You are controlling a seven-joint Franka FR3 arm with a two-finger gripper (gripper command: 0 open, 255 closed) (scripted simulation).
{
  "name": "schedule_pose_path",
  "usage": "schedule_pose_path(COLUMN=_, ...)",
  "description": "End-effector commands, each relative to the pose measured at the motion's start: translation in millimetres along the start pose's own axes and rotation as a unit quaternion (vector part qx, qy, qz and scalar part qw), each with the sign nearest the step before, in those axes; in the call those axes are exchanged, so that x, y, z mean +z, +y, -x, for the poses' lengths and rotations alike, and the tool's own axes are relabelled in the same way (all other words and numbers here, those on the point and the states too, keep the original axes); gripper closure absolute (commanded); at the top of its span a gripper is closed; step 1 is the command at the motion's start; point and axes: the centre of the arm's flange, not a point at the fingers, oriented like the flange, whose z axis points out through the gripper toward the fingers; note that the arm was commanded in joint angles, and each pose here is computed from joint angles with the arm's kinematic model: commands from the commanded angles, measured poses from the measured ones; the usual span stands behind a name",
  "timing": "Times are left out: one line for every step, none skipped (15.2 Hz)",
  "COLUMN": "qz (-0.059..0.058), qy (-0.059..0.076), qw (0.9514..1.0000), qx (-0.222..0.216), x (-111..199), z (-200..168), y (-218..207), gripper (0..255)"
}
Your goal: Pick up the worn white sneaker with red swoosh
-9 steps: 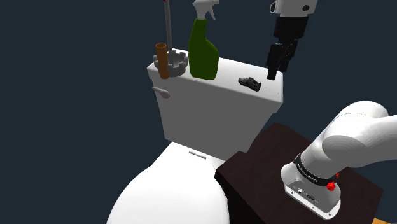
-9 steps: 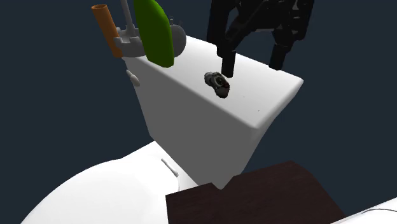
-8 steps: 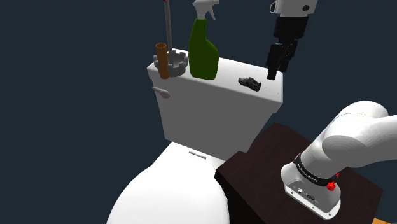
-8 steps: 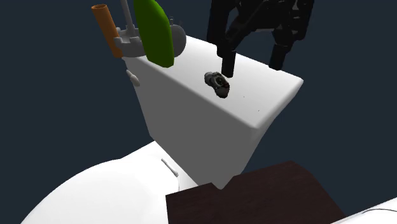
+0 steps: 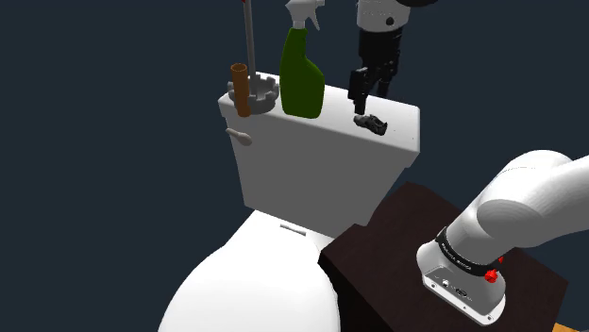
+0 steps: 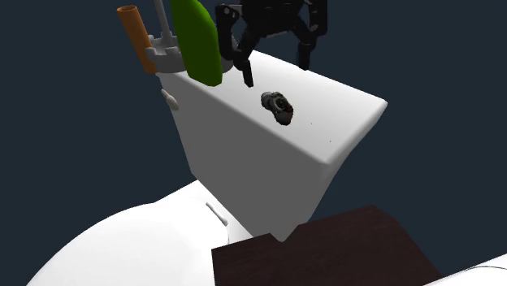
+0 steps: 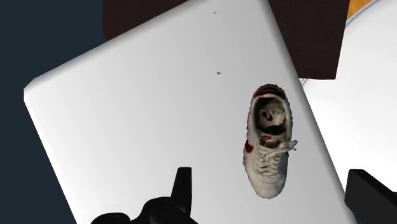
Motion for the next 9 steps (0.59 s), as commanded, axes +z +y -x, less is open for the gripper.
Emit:
schedule_pose_path(qz=0.008, qy=0.004, qw=1.0, qx=0.002, x=6.7, z=-6.8, y=-8.3, gripper=0)
schedule_pose_path(qz=0.008, qy=0.004, qw=1.0, qx=0.002, x=11.9, z=-7.4, y=-8.9, gripper=0)
schedule_pose_path(qz=0.008, qy=0.004, qw=1.0, qx=0.002, x=17.1, z=-8.0, y=-9.4, gripper=0)
schedule_pose_path(qz=0.008, qy=0.004, qw=1.0, qx=0.002, x=22.3, z=-8.7, y=-10.0, gripper=0)
schedule_pose_path(qz=0.008, qy=0.004, qw=1.0, qx=0.002, x=27.5, z=-9.3, y=-10.6, gripper=0)
schedule_pose_path(qz=0.008, qy=0.004, qw=1.0, qx=0.002, x=32.7, z=-9.9, y=-11.2, gripper=0)
schedule_pose_path(qz=0.008, qy=0.004, qw=1.0, qx=0.002, x=40.9, z=-10.9, y=-12.1, gripper=0)
schedule_pose_path(qz=0.008, qy=0.004, qw=1.0, qx=0.002, x=41.0, z=-10.8, y=-12.1, gripper=0)
schedule_pose_path(qz=0.008, qy=0.004, qw=1.0, qx=0.002, x=40.9, z=-10.8, y=-12.1, gripper=0)
